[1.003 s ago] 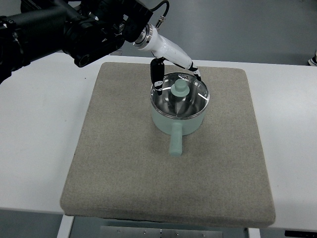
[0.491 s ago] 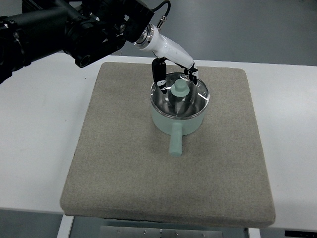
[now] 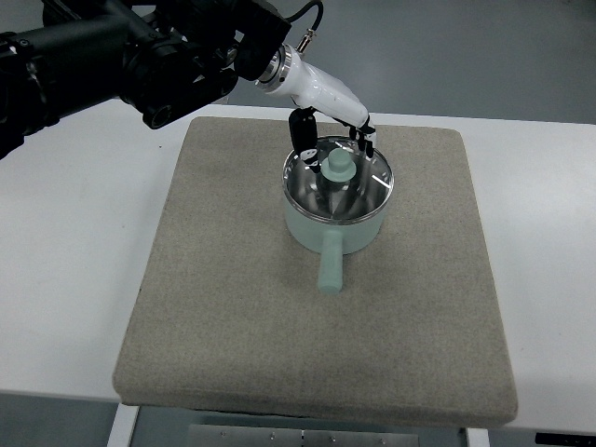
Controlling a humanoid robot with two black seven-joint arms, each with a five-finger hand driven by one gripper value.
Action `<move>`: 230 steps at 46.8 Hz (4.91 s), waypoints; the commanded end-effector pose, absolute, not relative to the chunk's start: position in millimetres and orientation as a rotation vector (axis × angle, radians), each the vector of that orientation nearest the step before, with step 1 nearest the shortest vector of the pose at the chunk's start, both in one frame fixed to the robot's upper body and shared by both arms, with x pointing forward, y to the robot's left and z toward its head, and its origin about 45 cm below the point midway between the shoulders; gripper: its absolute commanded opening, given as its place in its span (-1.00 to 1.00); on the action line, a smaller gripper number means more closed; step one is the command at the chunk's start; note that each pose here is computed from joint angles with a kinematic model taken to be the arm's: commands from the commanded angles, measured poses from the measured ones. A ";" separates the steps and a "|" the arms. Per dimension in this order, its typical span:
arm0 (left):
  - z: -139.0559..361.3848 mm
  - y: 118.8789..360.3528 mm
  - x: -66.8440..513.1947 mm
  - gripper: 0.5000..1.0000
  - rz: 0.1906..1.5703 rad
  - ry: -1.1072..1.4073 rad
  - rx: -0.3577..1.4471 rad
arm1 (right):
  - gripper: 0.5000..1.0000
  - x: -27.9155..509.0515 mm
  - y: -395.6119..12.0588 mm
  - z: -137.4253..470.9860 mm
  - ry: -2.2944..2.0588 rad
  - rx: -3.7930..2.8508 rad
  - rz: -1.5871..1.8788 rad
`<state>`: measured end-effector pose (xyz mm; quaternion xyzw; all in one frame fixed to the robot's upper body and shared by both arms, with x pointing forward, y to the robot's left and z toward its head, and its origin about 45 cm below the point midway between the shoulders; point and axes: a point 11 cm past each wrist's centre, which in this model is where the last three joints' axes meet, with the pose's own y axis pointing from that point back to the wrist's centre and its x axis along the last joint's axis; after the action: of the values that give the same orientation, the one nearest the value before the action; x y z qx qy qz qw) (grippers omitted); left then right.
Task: Place lid left of pot with left hand
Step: 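Close the left hand fingers to pinch the lid knob, then lift the glass lid off the saucepan with the left hand, then lower the lid onto the pad beside the saucepan, nearer the left arm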
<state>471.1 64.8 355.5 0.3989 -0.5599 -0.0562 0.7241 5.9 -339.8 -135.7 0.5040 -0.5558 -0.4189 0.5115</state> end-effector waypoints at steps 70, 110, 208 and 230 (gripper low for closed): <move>348.4 63.5 471.4 -0.63 -0.119 -1.256 0.867 | 0.69 5.9 -339.8 -135.7 -1.337 1.213 -1.008; 353.2 60.1 472.7 -1.00 -0.093 -1.297 0.833 | 0.69 5.9 -339.8 -135.7 -1.337 1.213 -1.008; 351.7 223.9 515.2 -1.00 0.200 -1.173 1.063 | 0.69 5.9 -339.8 -135.7 -1.337 1.213 -1.008; 293.0 242.0 505.4 -1.00 0.177 -1.110 1.091 | 0.69 5.9 -339.8 -135.7 -1.337 1.213 -1.008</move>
<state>506.1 241.2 296.1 0.4913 -0.5013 0.0796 0.7078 5.9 -339.8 -135.7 0.5040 -0.5558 -0.4189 0.5115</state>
